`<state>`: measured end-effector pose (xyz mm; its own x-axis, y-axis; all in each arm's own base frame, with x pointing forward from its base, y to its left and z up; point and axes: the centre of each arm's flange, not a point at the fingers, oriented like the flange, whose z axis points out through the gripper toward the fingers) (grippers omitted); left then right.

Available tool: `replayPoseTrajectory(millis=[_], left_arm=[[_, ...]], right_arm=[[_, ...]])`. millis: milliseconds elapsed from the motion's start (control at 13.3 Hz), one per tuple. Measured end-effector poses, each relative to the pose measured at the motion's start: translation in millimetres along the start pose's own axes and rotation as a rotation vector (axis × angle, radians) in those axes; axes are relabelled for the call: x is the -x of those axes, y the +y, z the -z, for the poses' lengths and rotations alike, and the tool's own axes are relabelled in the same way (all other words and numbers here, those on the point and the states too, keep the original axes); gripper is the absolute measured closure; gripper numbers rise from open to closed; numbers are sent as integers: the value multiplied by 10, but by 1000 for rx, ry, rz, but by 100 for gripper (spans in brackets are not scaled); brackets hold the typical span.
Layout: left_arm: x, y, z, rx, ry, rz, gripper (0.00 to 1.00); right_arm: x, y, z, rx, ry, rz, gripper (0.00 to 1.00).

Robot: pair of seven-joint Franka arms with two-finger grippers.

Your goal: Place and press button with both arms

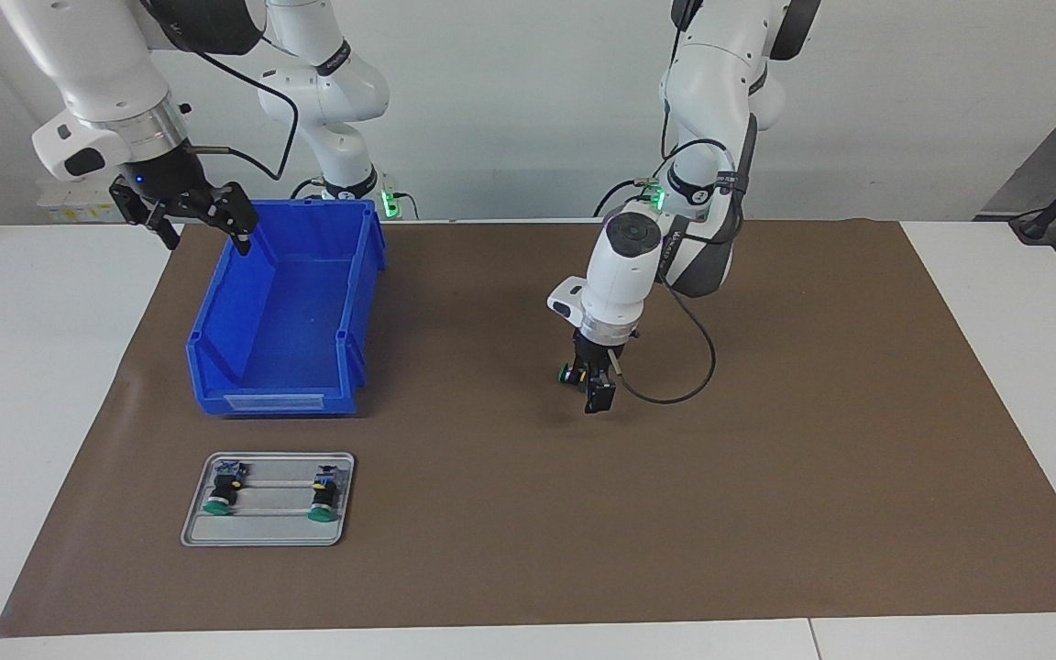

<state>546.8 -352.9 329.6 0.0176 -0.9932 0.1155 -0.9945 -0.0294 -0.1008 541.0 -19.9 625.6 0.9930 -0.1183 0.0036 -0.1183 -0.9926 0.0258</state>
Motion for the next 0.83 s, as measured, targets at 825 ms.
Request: replayPoseTrajectory(millis=[825], left_arm=[[-214, 167, -58, 4, 8, -277, 1]], right_arm=[[0, 0, 0, 0, 0, 0, 0]])
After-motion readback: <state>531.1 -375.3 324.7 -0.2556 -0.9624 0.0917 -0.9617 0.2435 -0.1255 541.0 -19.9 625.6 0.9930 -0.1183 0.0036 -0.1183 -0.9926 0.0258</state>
